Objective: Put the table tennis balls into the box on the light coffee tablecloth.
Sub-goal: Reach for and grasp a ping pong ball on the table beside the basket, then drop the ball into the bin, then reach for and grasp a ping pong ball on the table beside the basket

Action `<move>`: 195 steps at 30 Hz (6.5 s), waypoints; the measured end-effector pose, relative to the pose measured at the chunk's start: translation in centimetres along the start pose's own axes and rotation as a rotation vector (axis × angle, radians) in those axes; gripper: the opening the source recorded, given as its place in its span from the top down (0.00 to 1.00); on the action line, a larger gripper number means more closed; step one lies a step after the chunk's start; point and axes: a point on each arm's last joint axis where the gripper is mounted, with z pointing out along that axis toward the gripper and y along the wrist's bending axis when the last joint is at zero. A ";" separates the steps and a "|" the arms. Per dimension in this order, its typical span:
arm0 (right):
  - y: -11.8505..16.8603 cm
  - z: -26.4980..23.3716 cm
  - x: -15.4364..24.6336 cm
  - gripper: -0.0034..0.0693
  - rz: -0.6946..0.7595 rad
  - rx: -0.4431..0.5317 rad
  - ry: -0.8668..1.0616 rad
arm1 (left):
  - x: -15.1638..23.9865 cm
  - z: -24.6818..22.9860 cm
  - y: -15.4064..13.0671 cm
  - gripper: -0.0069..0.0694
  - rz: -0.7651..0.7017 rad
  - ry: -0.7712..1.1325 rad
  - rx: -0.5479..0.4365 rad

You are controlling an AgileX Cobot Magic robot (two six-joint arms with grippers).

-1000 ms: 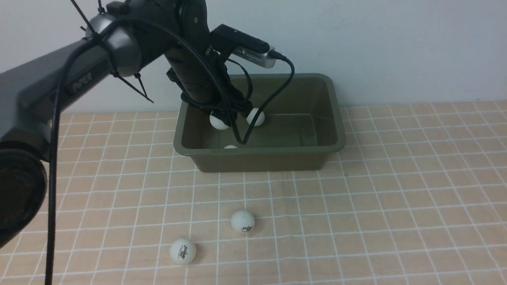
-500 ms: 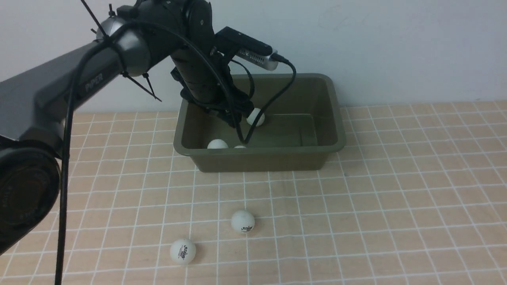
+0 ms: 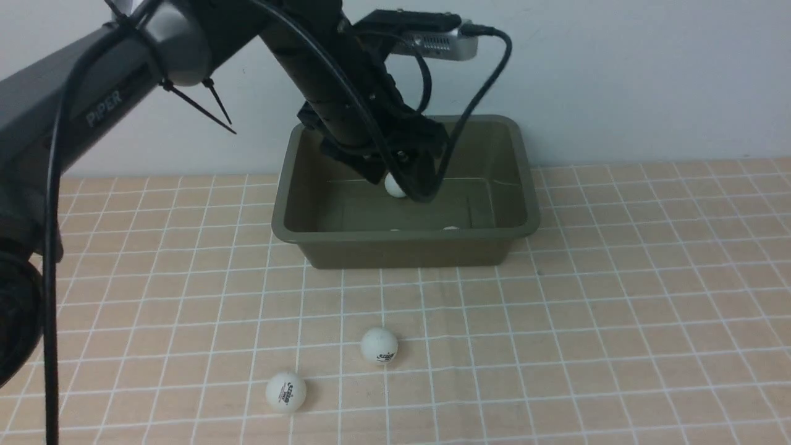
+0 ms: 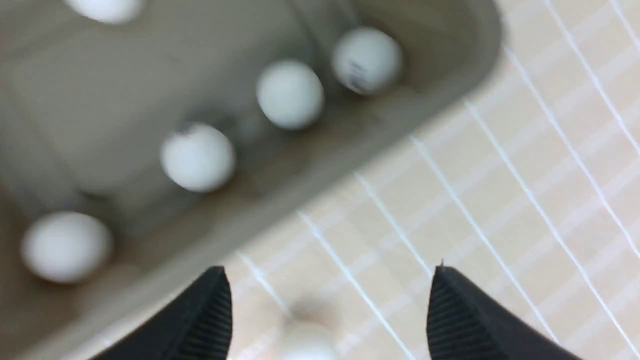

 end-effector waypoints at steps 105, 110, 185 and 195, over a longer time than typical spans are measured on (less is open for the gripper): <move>0.0 0.0 0.0 0.98 0.000 -0.001 0.000 | 7.7 12.6 0.4 0.34 0.153 0.415 -0.111; 0.0 0.0 0.0 0.98 0.000 -0.001 0.000 | 7.9 13.4 0.6 0.34 0.151 0.420 -0.104; 0.0 0.0 0.0 0.98 0.000 -0.001 0.000 | 0.4 -5.1 4.2 0.39 0.044 -0.050 -0.343; 0.0 0.0 0.0 0.98 -0.001 -0.001 0.000 | 4.7 -15.5 0.3 0.55 0.057 -0.224 -0.347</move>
